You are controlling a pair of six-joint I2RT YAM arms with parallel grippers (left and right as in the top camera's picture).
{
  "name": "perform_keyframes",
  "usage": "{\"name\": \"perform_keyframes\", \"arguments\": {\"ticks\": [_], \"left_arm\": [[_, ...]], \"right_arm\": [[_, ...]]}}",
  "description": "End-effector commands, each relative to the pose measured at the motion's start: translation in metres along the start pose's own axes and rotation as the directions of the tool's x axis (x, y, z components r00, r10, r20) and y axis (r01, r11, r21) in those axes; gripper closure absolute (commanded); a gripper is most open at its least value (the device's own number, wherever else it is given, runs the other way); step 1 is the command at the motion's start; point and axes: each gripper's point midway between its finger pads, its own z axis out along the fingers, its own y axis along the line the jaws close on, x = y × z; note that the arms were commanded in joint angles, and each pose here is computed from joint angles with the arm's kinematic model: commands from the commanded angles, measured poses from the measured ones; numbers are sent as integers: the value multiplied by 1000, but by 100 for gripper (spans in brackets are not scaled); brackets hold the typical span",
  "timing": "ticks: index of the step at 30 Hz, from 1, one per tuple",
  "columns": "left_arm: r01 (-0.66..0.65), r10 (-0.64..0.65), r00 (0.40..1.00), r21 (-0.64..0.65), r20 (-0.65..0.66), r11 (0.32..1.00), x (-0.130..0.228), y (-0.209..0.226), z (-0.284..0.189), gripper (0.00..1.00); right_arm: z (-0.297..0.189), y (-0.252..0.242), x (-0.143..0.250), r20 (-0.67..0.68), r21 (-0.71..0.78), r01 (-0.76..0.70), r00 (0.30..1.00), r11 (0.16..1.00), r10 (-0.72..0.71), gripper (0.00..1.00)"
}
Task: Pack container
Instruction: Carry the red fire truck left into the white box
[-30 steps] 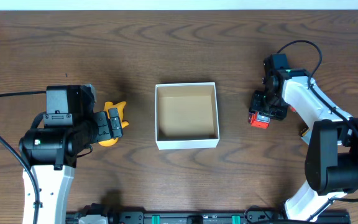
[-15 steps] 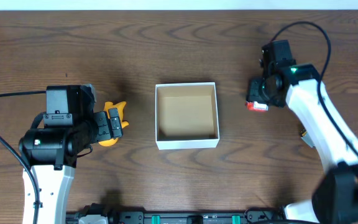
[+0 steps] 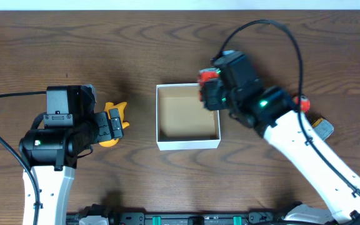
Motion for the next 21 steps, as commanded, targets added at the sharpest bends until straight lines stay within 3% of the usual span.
{"name": "perform_keyframes", "arguments": {"ticks": [1,10,21], "left_arm": [[10,-10,1000,0,18,1000,-5,1,-4,2],[10,-10,1000,-1,18,1000,-5,1,-4,2],[10,-10,1000,-1,17,1000,-5,1,-4,2]], "right_arm": [[5,11,-2,44,49,-46,998,998,44,99],[59,9,39,-65,172,-197,975,965,211,99],[102,-6,71,-182,244,-207,950,947,255,99]]}}
